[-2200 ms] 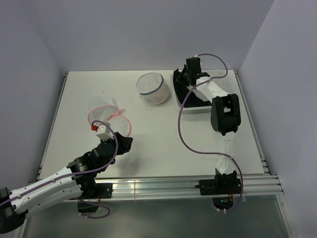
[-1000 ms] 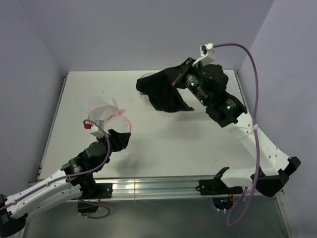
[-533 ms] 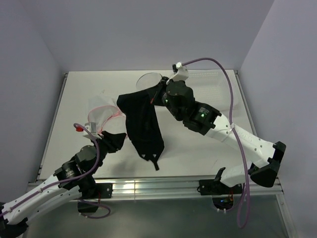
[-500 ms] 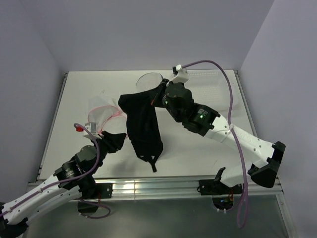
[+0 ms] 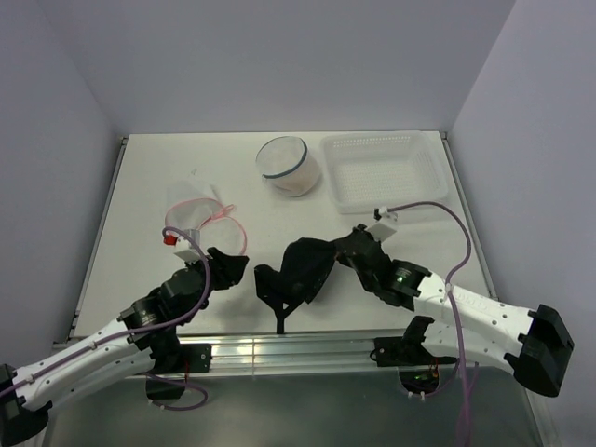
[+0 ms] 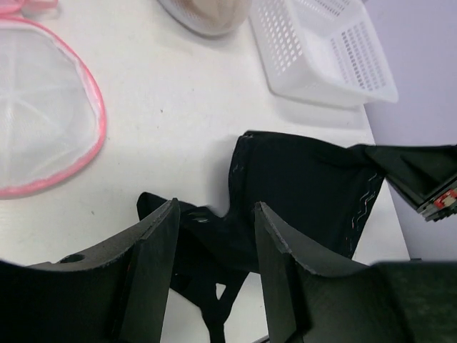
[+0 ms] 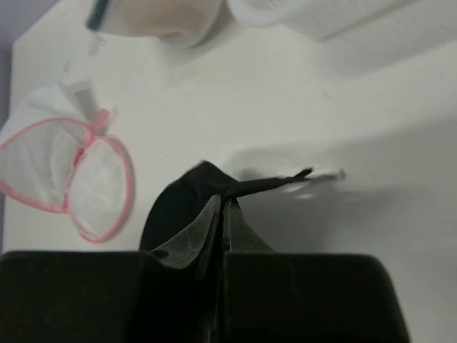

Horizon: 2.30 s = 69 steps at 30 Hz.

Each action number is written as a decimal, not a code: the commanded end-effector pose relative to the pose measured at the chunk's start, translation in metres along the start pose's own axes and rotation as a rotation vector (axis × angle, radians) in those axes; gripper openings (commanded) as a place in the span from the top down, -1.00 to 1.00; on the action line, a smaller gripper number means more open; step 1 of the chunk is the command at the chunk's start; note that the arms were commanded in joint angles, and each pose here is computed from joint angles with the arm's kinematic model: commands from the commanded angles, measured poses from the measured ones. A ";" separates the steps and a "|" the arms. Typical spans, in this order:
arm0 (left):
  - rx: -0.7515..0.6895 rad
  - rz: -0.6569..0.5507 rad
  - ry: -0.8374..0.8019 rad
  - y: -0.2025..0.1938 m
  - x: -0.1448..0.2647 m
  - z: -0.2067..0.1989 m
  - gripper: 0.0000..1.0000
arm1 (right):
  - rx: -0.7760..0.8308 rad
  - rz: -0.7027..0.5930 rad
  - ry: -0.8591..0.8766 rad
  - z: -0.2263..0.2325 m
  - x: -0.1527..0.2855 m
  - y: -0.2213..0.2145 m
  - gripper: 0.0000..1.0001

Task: Place the bra in the laundry bag and zip it closed

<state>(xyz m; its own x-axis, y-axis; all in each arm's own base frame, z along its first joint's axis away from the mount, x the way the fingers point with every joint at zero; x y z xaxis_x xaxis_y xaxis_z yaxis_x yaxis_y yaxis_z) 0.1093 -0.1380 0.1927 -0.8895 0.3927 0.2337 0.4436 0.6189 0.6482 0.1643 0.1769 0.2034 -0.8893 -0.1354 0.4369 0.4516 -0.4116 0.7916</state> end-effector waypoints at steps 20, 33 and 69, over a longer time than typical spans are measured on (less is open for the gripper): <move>0.023 0.241 -0.203 -0.043 -0.026 -0.016 -0.01 | -0.152 -0.130 -0.200 -0.069 -0.002 -0.015 1.00; 0.044 0.297 -0.238 -0.056 -0.029 -0.011 -0.01 | -0.167 -0.133 0.374 -0.026 0.031 0.005 1.00; -0.144 0.283 -0.116 -0.062 -0.085 -0.042 0.00 | -0.078 0.206 0.073 -0.044 0.051 -0.007 -0.59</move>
<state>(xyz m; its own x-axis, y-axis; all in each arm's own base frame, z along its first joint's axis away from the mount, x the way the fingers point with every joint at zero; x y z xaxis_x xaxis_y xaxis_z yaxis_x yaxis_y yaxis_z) 0.1431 -0.2305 0.1504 -0.6808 0.6234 0.3847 0.6920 0.3749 0.6169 0.1236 0.1379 0.1960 -0.8181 -0.2628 0.5115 0.5736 -0.4370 0.6928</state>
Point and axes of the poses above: each gripper's point midway between its finger pads, its own x axis back along the fingers, its own z axis along the line the jaws close on, y = z × x, the point moved 10 cm from there along x, back along the fingers, and after that the axes turned 7 degrees about x, right-handed, at the moved point
